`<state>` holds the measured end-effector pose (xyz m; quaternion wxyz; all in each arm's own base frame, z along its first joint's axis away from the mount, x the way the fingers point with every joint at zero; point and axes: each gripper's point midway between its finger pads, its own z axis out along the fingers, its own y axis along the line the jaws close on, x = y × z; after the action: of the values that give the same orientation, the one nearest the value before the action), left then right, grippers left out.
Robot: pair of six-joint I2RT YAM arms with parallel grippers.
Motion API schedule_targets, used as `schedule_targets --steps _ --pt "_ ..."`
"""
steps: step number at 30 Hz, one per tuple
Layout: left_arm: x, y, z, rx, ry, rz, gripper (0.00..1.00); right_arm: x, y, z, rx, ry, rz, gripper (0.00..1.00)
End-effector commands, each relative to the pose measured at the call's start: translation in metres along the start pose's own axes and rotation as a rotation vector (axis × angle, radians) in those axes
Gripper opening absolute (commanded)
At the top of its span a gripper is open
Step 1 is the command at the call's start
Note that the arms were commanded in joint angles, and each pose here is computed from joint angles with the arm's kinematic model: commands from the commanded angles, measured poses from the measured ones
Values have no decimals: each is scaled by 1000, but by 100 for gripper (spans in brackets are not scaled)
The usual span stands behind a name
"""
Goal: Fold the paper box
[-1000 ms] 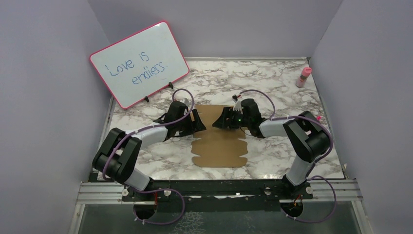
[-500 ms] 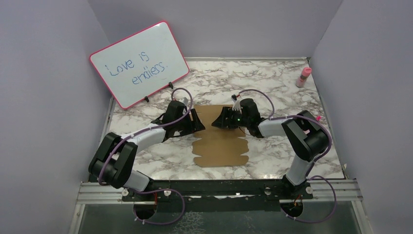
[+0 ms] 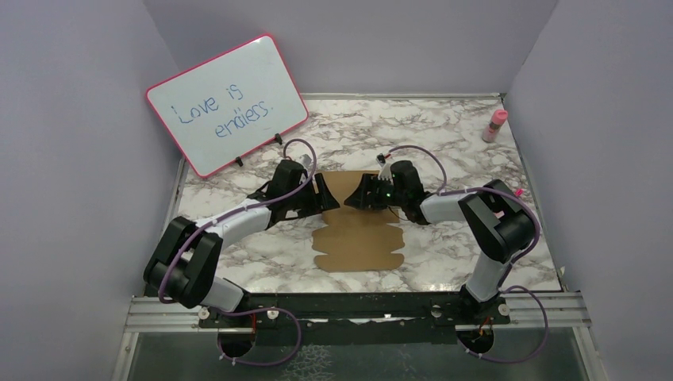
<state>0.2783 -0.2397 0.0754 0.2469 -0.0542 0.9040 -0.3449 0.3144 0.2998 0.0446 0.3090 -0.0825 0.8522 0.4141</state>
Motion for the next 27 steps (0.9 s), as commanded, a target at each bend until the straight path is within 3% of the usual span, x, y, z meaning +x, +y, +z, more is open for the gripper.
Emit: schedule_targets --steps 1,13,18,27 --pt "-6 -30 -2 80 2 25 68 16 -7 6 34 40 18 75" --pt "-1 -34 6 58 13 50 68 16 -6 5 37 37 17 75" --pt "-6 -4 -4 -58 -21 55 70 18 -7 5 40 43 18 75" --pt "1 37 -1 -70 -3 -31 70 18 -6 6 38 46 15 75"
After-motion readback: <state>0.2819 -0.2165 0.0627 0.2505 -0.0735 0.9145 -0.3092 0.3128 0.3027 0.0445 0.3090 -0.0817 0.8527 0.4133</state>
